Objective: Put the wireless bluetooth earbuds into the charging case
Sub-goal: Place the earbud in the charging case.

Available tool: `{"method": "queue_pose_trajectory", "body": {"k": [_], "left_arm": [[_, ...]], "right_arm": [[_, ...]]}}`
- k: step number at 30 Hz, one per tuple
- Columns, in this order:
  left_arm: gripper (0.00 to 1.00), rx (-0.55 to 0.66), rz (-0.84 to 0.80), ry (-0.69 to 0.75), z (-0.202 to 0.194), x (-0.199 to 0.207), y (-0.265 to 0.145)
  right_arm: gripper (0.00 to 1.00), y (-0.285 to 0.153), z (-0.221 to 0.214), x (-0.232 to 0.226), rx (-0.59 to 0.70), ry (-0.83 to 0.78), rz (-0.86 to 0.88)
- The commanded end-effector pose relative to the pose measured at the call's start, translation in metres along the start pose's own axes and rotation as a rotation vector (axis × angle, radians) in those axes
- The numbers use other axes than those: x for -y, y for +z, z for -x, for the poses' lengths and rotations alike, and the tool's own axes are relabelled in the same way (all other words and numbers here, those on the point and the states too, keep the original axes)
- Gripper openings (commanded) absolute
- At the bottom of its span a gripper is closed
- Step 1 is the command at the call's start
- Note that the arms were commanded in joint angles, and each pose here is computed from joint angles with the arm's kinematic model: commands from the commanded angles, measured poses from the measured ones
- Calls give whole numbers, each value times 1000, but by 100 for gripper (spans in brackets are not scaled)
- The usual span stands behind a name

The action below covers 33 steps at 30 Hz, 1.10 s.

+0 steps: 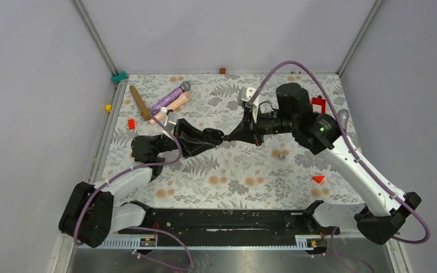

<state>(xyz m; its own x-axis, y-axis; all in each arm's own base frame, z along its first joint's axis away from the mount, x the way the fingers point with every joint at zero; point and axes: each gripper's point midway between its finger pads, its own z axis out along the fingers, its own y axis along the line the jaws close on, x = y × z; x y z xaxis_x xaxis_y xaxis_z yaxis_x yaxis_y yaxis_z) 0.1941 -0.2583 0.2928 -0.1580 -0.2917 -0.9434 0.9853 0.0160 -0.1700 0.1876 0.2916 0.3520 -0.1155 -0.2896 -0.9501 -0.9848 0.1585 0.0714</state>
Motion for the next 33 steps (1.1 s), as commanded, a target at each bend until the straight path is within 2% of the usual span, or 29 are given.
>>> {"method": "queue_pose_trajectory", "body": {"k": [1,33], "left_arm": [[0,-10,-56,80,9,8,6],[0,-71,-145,75,-4,23,14]], "right_arm": [[0,5,-3,-7,-40,-70,19],[0,25,-32,-8,-160,-171,7]]}}
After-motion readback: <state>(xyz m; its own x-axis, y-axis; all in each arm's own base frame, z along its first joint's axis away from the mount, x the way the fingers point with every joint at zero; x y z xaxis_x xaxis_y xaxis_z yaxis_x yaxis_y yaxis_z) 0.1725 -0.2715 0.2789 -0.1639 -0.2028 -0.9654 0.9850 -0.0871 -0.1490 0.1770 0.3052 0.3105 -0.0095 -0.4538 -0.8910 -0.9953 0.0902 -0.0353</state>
